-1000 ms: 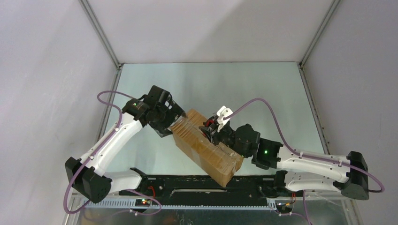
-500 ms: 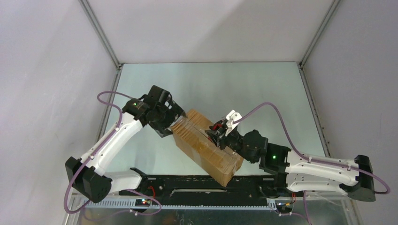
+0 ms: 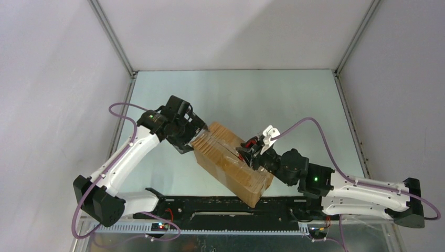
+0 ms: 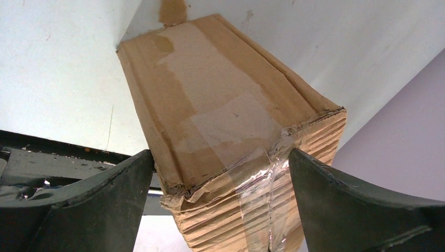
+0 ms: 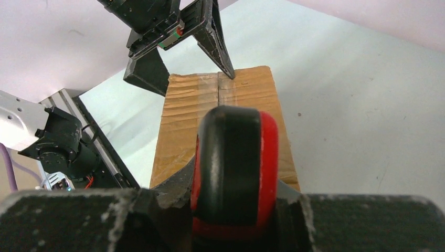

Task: Unpack the express box
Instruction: Cut the express box at the center of the board.

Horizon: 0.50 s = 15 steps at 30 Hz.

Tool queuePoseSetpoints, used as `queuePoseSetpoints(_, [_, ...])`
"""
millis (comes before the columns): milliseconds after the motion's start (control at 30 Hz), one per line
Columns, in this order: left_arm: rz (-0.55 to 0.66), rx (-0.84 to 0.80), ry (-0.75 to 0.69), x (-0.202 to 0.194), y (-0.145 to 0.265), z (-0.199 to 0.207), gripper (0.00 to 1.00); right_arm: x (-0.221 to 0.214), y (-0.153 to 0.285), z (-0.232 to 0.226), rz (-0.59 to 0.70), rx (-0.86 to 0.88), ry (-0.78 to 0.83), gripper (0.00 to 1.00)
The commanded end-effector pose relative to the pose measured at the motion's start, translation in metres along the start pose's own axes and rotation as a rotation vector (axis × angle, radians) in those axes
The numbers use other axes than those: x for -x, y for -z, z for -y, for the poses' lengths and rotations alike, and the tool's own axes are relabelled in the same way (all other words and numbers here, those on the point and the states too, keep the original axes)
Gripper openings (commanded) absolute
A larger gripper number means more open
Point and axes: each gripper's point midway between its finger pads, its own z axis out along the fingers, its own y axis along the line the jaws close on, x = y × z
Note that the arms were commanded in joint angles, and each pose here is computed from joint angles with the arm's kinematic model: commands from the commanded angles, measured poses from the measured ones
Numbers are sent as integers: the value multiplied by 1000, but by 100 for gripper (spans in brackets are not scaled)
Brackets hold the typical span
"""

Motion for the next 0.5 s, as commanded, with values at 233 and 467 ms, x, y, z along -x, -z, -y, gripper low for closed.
queuePoseSetpoints(233, [184,279,44,42,-23,-59,98,-20,20,12,-74,-41,35,0])
queuePoseSetpoints(467, [193,286,44,44,-23,-60,98,-24,30,15,-96,-48,28,0])
